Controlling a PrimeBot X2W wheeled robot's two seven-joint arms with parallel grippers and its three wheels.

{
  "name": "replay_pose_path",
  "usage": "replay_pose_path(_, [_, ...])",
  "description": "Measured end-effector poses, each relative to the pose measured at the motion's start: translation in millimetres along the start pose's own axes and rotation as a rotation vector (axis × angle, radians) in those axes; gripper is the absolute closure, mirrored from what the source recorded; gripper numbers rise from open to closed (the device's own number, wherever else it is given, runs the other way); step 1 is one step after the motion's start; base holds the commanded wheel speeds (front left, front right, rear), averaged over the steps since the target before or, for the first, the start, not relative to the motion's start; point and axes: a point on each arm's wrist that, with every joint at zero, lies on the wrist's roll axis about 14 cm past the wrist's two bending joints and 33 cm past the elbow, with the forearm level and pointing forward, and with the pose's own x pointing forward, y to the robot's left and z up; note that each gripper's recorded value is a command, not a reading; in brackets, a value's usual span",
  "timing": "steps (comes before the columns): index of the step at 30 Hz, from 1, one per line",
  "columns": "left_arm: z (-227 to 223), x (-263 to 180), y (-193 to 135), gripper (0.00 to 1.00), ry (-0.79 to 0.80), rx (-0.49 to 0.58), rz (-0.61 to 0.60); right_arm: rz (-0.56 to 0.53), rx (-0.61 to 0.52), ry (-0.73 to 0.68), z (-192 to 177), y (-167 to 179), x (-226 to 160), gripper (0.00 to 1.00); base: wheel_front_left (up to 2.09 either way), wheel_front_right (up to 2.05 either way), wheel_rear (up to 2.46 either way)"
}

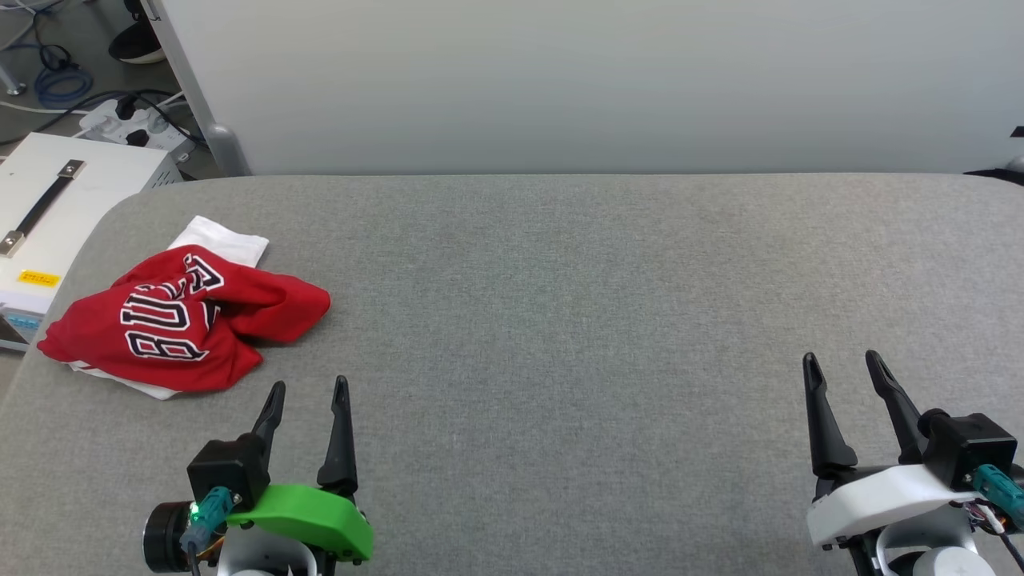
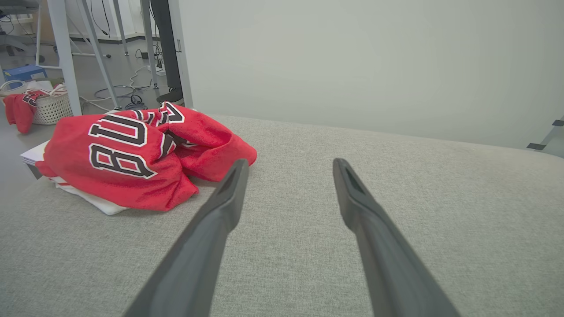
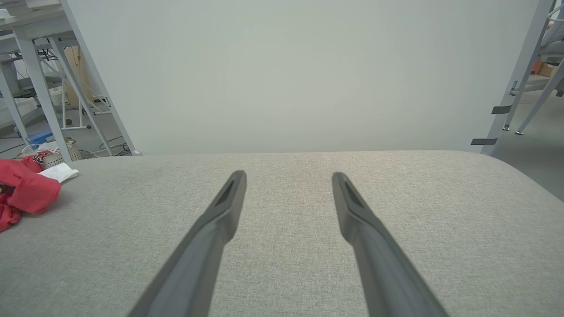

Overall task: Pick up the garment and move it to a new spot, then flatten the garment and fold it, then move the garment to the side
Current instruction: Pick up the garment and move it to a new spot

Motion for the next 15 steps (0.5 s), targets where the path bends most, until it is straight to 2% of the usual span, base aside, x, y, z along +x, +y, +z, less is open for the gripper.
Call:
replay_pose_path(7, [3.2,-5.5,7.7,0.0,-0.019,-0.014,0.025,0.026,0.014,-0.015,0.8,8.7,4.8,0.0,0.0,0.0,0.0])
replay_pose_path(15, [4.7,-18.2,29.8,0.0,-0.031,-0.028,0.097,0.121,0.032,-0.006,-6.4,40.4,15.4,0.0,0.0,0.0,0.0])
